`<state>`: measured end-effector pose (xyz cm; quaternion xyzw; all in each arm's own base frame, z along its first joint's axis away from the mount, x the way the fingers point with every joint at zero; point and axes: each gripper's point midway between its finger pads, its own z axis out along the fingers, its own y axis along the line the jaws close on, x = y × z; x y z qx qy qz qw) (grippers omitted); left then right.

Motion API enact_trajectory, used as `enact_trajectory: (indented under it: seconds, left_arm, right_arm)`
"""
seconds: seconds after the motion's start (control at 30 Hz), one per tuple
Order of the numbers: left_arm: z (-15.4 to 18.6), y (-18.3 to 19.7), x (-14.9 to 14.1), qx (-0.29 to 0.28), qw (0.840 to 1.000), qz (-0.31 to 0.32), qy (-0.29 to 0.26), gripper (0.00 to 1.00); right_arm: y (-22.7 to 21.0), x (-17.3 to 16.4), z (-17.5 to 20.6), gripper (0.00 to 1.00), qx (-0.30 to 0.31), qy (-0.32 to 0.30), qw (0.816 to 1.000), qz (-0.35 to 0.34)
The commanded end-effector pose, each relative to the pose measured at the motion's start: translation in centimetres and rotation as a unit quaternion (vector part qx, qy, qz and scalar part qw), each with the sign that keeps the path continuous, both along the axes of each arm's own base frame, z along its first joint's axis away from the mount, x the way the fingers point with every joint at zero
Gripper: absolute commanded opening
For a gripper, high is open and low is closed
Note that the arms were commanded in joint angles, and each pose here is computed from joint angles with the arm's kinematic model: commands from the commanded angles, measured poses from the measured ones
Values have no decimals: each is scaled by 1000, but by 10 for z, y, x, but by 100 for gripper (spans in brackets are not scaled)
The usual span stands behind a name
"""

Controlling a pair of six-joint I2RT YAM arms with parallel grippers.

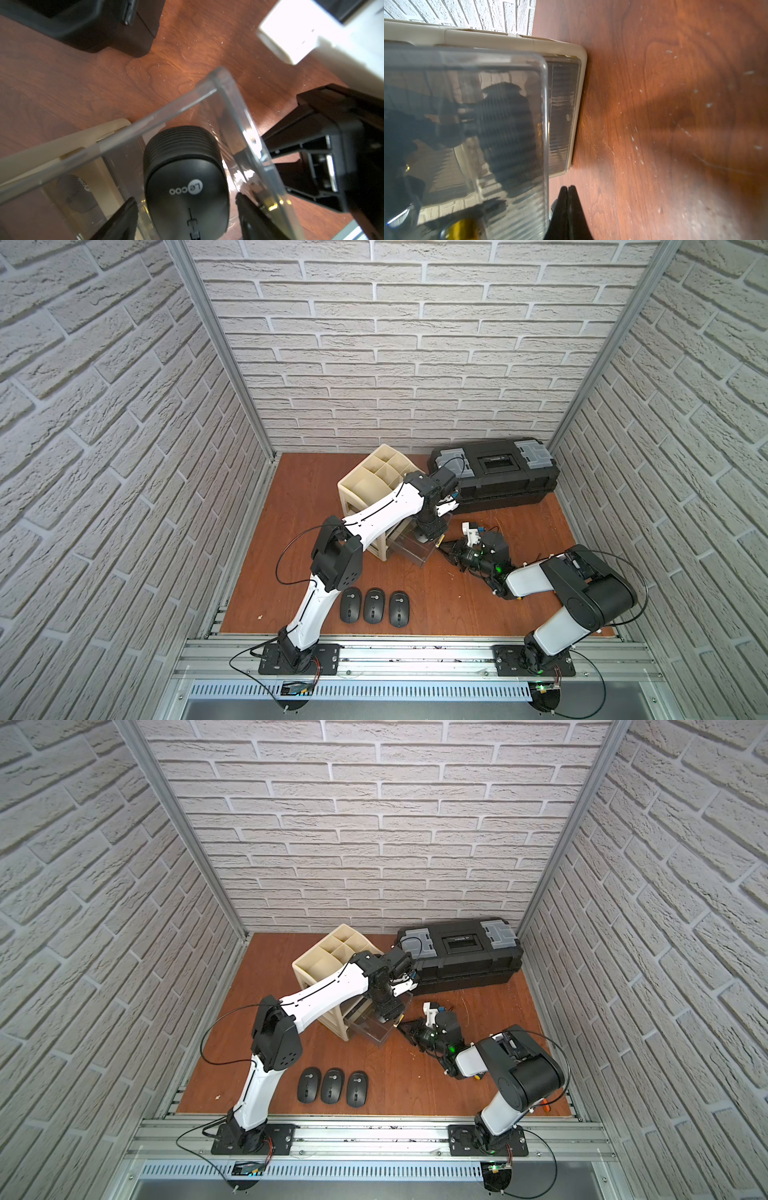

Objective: Take the mice out of the drawer
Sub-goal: Pick up the mouse from the drawer.

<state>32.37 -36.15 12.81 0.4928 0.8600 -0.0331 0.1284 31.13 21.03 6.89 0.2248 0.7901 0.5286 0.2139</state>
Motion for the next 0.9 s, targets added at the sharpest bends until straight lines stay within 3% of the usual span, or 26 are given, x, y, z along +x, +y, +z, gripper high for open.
enact_trajectory:
  seconds: [0.0, 0.87]
  left_arm:
    - [-37, 3, 8, 31, 999, 10, 6, 77]
    - [-50, 8, 11, 37, 999, 32, 21, 64]
  right_arm:
    - [8, 5, 19, 3, 14, -41, 999, 13]
    - [26, 8, 84, 3, 98, -156, 981, 60]
